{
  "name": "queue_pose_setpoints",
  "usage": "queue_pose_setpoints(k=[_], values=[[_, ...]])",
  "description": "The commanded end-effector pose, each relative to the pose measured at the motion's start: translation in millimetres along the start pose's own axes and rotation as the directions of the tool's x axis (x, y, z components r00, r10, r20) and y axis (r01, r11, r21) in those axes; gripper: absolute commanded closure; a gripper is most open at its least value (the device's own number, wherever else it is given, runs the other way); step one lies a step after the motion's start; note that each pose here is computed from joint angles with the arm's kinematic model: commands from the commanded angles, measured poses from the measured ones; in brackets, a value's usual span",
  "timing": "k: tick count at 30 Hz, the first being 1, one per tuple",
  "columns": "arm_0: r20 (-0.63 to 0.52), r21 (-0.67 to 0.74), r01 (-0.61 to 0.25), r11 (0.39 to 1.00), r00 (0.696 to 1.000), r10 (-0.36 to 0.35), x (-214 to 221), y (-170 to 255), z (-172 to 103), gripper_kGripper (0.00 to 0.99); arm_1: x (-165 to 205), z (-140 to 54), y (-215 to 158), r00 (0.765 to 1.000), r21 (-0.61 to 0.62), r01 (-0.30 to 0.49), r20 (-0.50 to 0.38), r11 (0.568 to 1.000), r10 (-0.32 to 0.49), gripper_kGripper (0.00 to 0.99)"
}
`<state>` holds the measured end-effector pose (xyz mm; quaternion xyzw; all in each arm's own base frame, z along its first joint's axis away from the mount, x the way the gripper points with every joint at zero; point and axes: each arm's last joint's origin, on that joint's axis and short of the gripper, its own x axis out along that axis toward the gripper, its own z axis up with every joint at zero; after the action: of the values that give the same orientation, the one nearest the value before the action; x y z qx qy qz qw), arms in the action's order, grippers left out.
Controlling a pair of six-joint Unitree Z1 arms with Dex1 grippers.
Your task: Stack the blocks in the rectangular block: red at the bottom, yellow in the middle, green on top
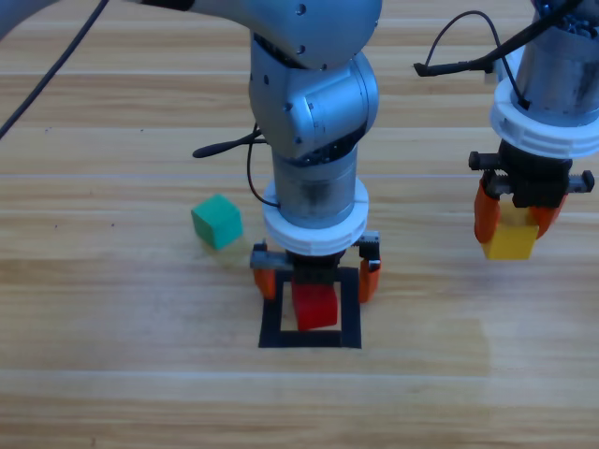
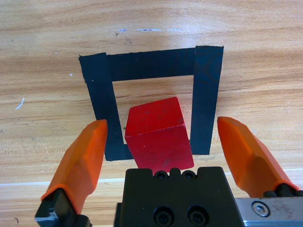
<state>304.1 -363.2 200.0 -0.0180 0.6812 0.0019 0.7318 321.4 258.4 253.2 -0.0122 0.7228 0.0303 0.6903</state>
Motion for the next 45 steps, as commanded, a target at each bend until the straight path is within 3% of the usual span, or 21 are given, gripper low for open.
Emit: queue_pose_setpoints(k=[1, 4, 7, 13, 16, 20, 24, 29, 34, 38, 45], values=[[-0.006, 0.002, -0.036, 0.999, 0.999, 0.036, 10, 2, -1, 0.0, 16, 5.8, 6, 1.0, -0.015, 0.006, -0.029, 1.0, -0.006, 0.99], [0.003, 0.003, -0.026, 1.0, 1.0, 0.026, 2, 3, -3, 0.0, 12, 4.9, 5, 1.0, -0.01, 0.007, -0.02, 1.0, -0.007, 0.99], [0.051, 0.011, 0.028, 1.0, 0.998, -0.028, -27, 3, -2, 0.0, 11, 4.7, 5, 1.0, -0.012, 0.009, -0.015, 1.0, -0.009, 0.99], [0.211, 0.026, 0.095, 0.995, 0.972, -0.099, -134, 13, 4, 0.0, 9, 4.7, 5, 1.0, -0.009, 0.015, -0.001, 1.0, -0.015, 0.99], [0.317, -0.025, 0.127, 0.992, 0.942, -0.112, -196, 69, 15, 0.0, 6, 3.1, 5, 1.0, -0.013, 0.021, 0.011, 1.0, -0.021, 0.99], [0.371, -0.095, 0.041, 0.995, 0.929, -0.003, -226, 164, 28, 0.0, -15, -17.0, 25, 0.995, -0.076, 0.031, 0.094, 0.997, -0.024, 0.99], [0.409, -0.045, -0.036, 0.998, 0.911, 0.051, -247, 231, 35, 0.0, -25, -34.3, 51, 0.992, -0.151, 0.021, 0.129, 0.988, -0.001, 0.99], [0.442, 0.069, -0.043, 0.997, 0.897, 0.008, -269, 277, 31, 0.0, -13, -36.7, 92, 0.996, -0.219, 0.02, 0.095, 0.976, 0.0, 0.99], [0.422, 0.171, 0.013, 0.985, 0.903, -0.085, -274, 286, 19, 0.0, 15, -25.8, 133, 0.999, -0.254, 0.031, 0.026, 0.967, -0.025, 0.99], [0.382, 0.181, 0.041, 0.983, 0.918, -0.109, -264, 290, 15, 0.0, 28, -25.9, 148, 0.999, -0.27, 0.031, 0.02, 0.962, -0.027, 0.99], [0.424, 0.211, 0.077, 0.974, 0.891, -0.162, -276, 306, 3, 0.0, 40, -27.6, 167, 0.999, -0.294, 0.027, 0.025, 0.955, -0.021, 0.99]])
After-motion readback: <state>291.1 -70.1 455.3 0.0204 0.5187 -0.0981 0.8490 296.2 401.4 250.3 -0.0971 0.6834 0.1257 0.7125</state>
